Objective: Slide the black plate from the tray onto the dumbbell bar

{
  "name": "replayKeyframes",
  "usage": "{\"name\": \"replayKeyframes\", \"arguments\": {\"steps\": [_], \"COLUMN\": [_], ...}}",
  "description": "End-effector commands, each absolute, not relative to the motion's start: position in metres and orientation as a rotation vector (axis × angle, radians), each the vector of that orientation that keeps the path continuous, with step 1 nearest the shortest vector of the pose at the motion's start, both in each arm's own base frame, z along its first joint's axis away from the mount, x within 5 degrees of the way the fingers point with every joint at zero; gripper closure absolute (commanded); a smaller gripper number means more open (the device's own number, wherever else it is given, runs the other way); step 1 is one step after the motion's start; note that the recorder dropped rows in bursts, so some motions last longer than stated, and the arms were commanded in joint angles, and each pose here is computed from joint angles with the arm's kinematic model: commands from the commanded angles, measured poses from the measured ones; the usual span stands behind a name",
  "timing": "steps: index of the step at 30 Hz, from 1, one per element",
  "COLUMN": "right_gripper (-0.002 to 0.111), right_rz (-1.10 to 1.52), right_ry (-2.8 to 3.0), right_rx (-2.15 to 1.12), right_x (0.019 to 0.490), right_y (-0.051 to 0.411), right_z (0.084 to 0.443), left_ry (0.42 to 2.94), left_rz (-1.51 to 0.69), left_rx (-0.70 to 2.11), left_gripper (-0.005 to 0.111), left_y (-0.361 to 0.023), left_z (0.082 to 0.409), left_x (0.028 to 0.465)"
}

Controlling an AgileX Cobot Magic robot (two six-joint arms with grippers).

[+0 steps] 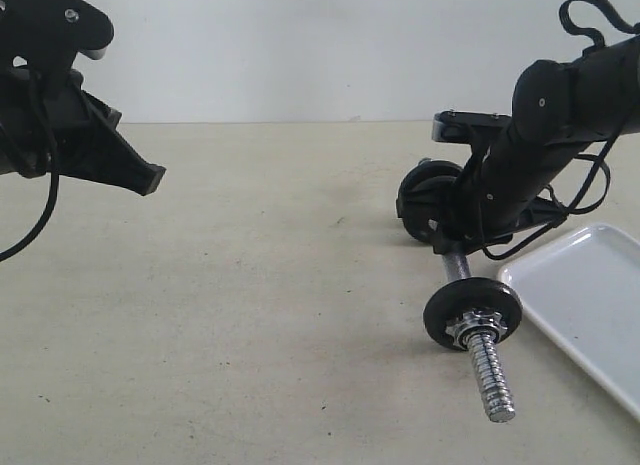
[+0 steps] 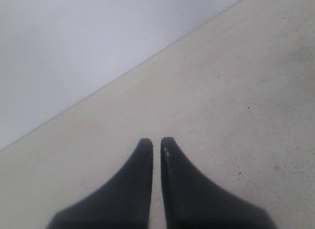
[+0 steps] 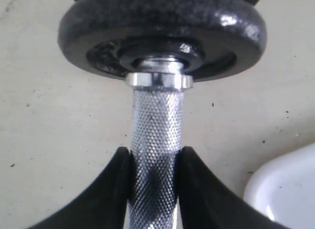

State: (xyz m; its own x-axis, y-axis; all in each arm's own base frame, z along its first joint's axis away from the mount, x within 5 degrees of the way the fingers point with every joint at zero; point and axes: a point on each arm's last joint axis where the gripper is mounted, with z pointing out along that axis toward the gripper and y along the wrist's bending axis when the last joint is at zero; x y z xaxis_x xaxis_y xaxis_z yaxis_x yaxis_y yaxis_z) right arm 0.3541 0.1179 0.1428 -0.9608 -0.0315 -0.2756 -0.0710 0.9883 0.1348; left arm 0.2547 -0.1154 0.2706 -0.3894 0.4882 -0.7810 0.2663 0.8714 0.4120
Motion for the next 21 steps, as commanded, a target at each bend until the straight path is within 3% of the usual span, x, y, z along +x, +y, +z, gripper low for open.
{"name": "replayKeyframes", "arguments": {"steps": [1, 21], "right_gripper": [0.092, 0.092], "right_rz": [0.039, 0.062], "right_ry": [3.147, 3.077], "right_rx": [-0.131, -0.133], "right_x": [0.3346, 0.3412], "right_y": [0.1052, 0.107], "right_z": [0.0815, 0.079], "left_ry": [1.988, 1.988], "left_rz": [0.246, 0.249], "left_rx": [0.547, 0.546], "left_gripper": [0.102, 0.102], "left_y": [-0.1167, -0.1164], "left_z": [0.274, 0.274], "left_x": [0.2539, 0.2539]}}
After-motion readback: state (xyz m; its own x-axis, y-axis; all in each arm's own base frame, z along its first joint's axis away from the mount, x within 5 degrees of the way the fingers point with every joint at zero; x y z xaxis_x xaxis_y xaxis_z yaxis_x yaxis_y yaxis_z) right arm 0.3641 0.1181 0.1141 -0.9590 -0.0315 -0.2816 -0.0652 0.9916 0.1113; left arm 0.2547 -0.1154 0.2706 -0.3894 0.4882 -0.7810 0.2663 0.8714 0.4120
